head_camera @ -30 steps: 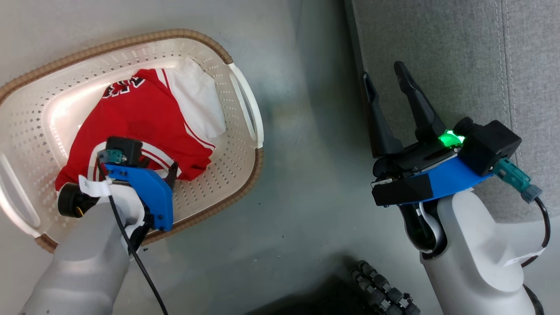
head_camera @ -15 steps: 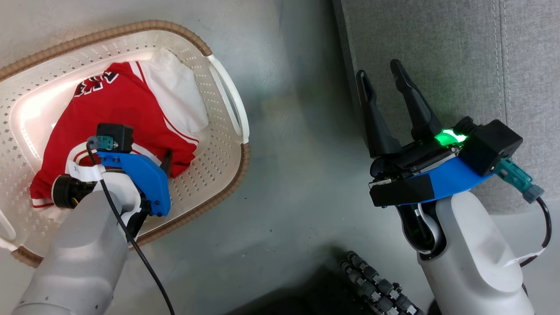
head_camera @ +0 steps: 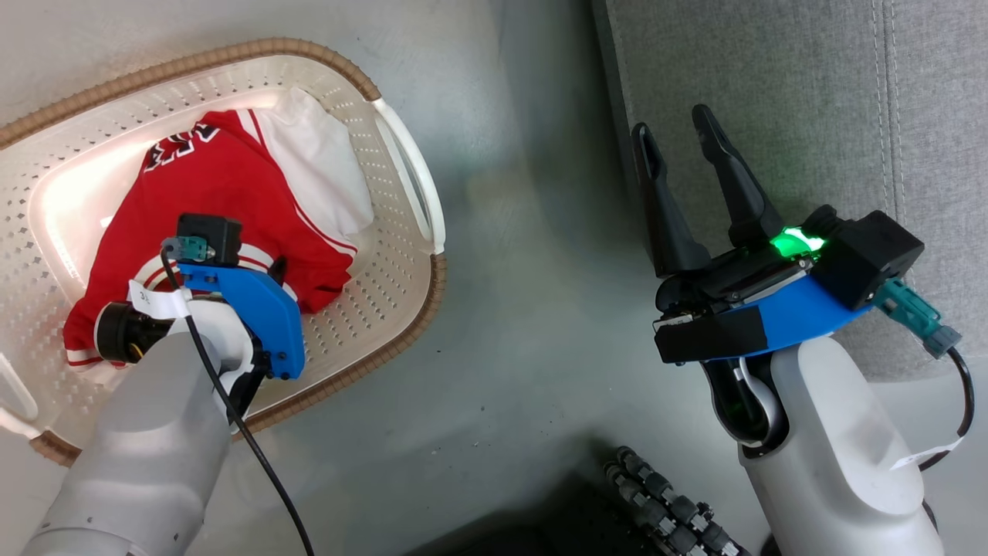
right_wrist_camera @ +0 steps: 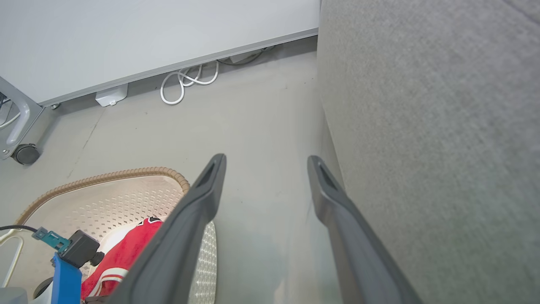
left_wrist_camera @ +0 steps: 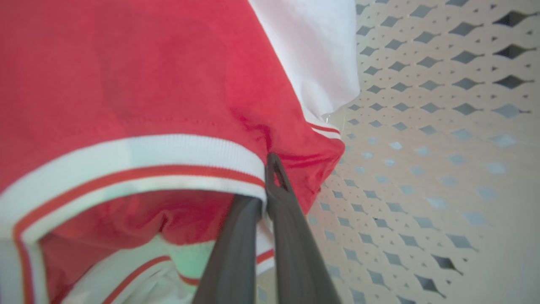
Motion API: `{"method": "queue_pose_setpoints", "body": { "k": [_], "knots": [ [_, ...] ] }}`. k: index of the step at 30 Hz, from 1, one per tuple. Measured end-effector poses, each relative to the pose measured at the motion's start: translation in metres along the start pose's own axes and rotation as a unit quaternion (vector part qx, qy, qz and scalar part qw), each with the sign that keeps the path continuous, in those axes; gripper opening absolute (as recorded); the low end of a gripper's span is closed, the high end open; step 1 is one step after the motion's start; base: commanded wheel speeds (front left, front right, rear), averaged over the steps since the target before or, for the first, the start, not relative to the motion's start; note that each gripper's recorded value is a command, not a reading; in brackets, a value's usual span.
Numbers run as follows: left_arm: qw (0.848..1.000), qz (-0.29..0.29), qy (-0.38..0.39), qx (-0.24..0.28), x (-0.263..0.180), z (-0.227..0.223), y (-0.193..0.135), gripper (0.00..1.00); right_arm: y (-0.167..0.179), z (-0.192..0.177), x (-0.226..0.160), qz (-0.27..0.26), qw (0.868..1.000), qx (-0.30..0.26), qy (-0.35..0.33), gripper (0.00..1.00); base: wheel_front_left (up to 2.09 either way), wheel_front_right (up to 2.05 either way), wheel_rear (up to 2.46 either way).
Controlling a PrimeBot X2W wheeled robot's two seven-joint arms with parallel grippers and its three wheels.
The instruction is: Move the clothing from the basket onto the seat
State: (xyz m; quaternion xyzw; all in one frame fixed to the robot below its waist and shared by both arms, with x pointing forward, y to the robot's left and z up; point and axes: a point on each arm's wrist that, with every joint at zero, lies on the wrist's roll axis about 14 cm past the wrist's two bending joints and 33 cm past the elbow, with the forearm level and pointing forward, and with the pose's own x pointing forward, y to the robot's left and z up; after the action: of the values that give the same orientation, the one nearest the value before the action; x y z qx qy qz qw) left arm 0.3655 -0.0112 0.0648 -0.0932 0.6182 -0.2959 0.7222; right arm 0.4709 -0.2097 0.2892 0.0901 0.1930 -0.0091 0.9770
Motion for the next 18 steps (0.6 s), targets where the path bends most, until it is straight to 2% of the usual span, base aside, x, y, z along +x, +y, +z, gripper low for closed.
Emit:
{"method": "queue_pose_setpoints", "body": {
  "k": [9,18],
  "knots": [
    [1.0,-0.002,-0.02,0.001,-0.006,0.01,-0.008,0.0,0.004,0.006,0.001,0.006,1.0,-0.004,-0.007,1.0,0.0,0.0,0.0],
    [0.995,-0.011,-0.097,0.02,-0.043,0.048,-0.035,0.0,0.015,0.043,-0.007,0.018,0.999,-0.021,-0.046,1.0,0.0,0.0,0.0]
  ]
}}
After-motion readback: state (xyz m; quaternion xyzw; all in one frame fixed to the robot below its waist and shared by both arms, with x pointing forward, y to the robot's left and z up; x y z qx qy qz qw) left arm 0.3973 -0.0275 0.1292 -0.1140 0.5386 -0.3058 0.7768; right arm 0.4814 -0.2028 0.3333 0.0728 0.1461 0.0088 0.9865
